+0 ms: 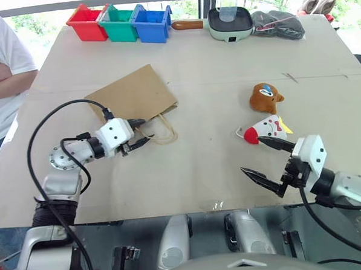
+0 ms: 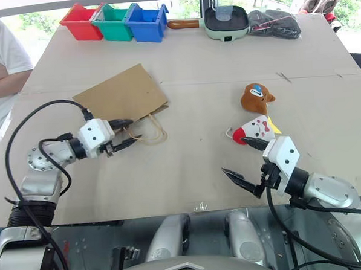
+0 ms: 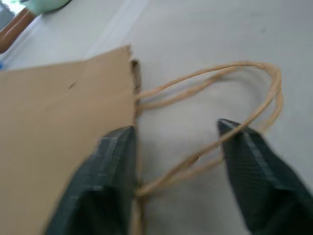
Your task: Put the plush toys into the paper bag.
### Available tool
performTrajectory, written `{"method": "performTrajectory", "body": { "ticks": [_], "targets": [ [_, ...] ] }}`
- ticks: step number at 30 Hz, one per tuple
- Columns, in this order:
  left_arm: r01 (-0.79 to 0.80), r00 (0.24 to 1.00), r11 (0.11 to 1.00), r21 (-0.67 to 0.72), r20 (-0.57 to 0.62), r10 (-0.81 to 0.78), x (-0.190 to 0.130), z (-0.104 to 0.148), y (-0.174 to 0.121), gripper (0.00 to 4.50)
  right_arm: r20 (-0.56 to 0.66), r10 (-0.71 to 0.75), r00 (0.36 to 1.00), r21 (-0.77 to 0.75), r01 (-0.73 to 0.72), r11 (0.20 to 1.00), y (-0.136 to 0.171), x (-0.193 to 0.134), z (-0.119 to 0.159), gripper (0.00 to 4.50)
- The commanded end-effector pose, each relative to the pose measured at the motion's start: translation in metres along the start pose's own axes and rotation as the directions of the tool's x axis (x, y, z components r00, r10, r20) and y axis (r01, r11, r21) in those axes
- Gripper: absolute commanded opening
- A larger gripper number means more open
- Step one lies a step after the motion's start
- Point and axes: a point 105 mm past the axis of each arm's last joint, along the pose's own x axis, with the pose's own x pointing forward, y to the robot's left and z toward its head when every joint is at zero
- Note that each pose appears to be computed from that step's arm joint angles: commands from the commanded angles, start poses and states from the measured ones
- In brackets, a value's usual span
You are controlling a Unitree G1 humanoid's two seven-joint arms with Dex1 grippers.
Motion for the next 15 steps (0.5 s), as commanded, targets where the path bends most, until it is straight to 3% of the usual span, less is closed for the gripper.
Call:
{"method": "performTrajectory", "body": {
  "ticks": [1,3,4,8,9,11,15],
  "targets": [
    [0.033,0.996,0.998,-0.061,0.087,-0.028,0.004,0.012,-0.002,1.12,0.045,0.018,0.999,0.014,-0.019,1.0,0.01,0.006,0.009,3.75],
    [0.06,0.981,0.975,-0.213,0.191,-0.019,0.007,0.027,-0.001,0.2,0.053,0.02,0.998,0.021,-0.021,1.0,0.013,0.015,0.006,2.82],
    [0.07,0.975,0.963,-0.26,0.223,-0.011,0.008,0.032,0.0,0.0,0.055,0.021,0.998,0.021,-0.022,1.0,0.014,0.018,0.005,2.32],
    [0.186,0.922,0.866,-0.464,0.387,0.009,0.005,0.064,0.002,0.0,0.076,0.07,0.995,0.013,-0.071,0.997,0.018,0.047,0.001,0.3],
    [0.25,0.902,0.831,-0.497,0.431,-0.014,0.002,0.074,-0.002,0.0,0.086,0.093,0.992,0.011,-0.094,0.995,0.018,0.063,0.0,0.06],
    [0.333,0.874,0.769,-0.546,0.484,-0.034,-0.004,0.089,-0.007,0.0,0.087,0.1,0.991,0.012,-0.101,0.995,0.01,0.099,-0.004,0.06],
    [0.399,0.854,0.735,-0.548,0.514,-0.081,-0.012,0.109,-0.014,0.0,0.072,0.182,0.981,-0.03,-0.18,0.983,0.007,0.148,-0.009,0.06]
  ]
}}
